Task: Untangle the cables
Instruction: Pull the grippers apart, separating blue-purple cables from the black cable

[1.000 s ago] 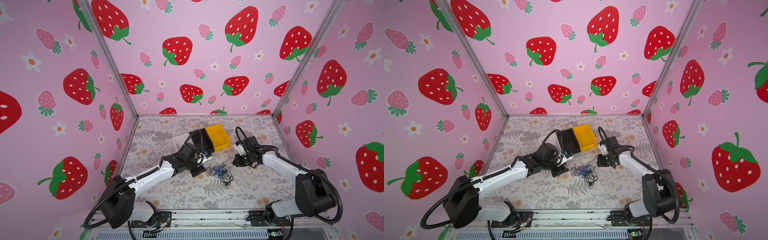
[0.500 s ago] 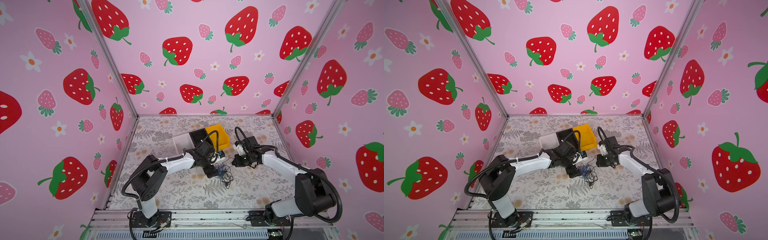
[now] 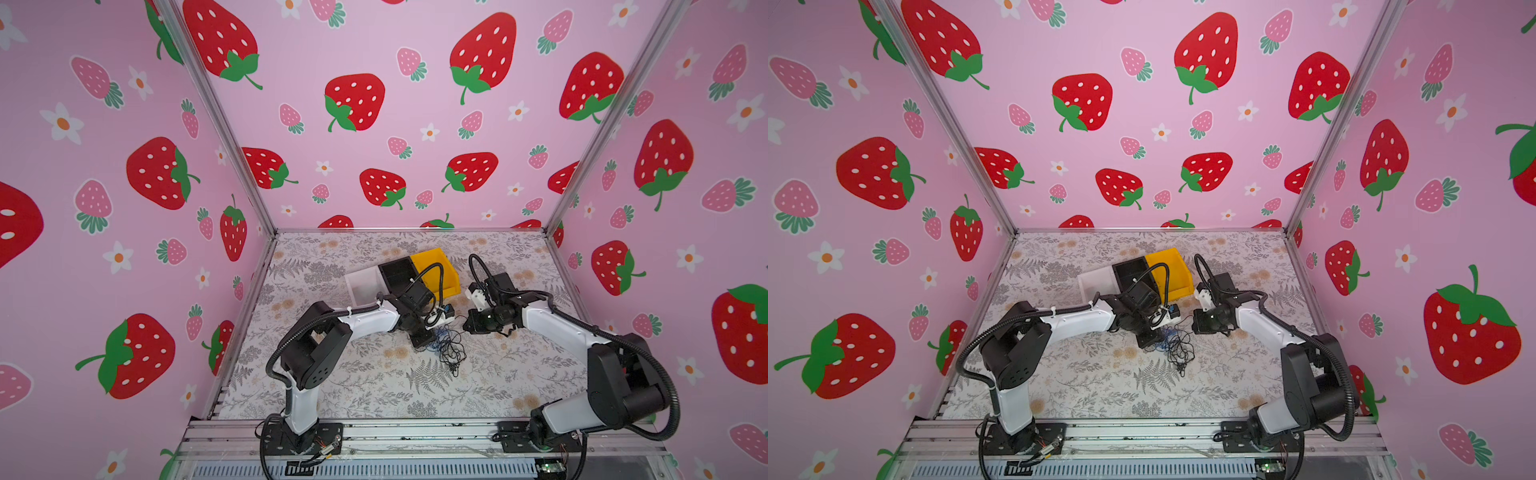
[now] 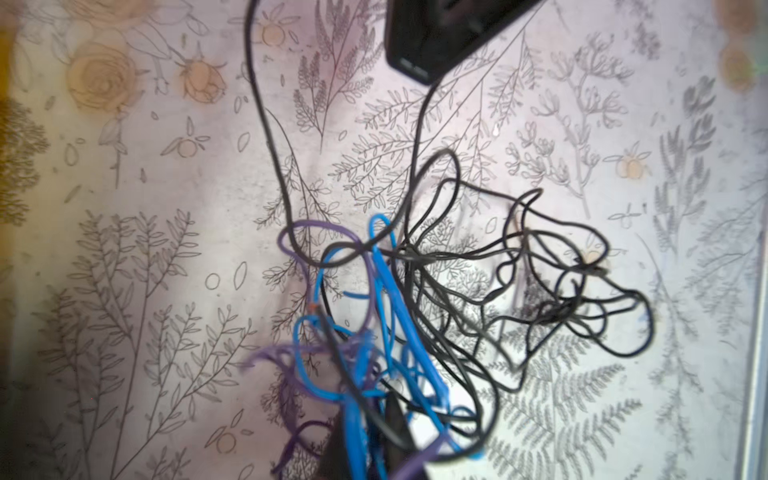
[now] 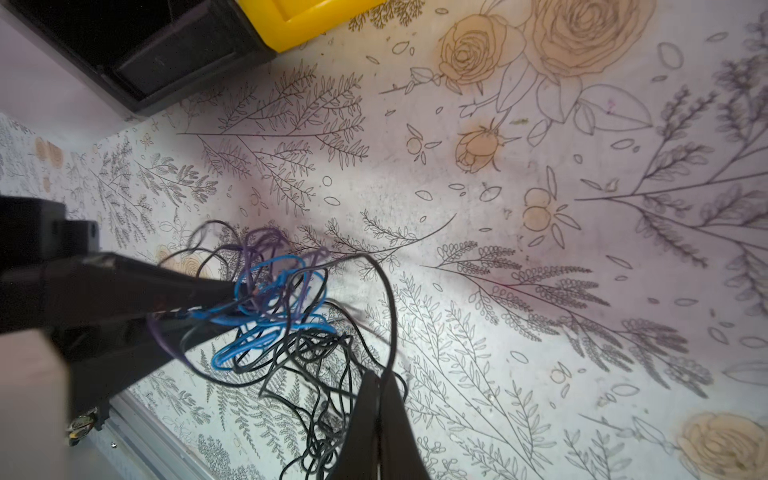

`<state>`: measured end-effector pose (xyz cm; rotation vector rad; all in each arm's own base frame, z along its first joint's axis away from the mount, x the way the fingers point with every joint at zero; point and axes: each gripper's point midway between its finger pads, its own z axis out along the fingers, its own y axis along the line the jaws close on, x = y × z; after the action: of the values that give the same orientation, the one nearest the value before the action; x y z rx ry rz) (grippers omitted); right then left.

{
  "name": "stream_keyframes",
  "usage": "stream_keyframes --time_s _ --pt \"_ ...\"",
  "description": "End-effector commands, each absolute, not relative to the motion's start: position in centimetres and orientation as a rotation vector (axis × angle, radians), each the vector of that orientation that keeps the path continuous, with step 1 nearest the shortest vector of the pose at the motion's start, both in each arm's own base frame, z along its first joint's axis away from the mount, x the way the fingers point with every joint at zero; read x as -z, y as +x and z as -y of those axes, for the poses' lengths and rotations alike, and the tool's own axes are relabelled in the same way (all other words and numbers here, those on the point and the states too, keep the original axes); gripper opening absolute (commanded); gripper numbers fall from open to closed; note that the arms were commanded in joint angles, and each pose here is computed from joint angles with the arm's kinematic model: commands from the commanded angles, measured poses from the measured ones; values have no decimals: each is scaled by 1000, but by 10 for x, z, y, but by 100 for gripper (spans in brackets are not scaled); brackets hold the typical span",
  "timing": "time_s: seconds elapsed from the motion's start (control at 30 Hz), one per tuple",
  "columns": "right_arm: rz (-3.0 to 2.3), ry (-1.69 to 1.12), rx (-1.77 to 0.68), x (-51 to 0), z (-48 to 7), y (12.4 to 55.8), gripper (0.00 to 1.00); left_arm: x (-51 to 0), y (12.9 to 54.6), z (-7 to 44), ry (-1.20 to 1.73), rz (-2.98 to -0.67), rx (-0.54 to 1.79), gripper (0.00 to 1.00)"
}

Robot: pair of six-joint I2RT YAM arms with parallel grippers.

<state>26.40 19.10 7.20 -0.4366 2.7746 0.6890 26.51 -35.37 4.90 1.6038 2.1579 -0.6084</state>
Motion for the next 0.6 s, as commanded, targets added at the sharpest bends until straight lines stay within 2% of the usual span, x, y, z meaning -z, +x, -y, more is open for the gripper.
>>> stream_keyframes --time_s 0.0,0.17,0.43,0.57 --pt "-2783 -429 -654 -65 -184 266 0 -78 255 346 1617 -2132 640 0" --pt "-2785 -361 -635 -59 -171 271 0 -95 245 316 1567 -2147 591 0" --pt "-2774 -326 -546 -58 -156 280 0 -91 234 256 1471 -2278 511 0" --pt "-2715 -337 -576 -73 -162 289 0 -86 232 241 1433 -2297 457 0"
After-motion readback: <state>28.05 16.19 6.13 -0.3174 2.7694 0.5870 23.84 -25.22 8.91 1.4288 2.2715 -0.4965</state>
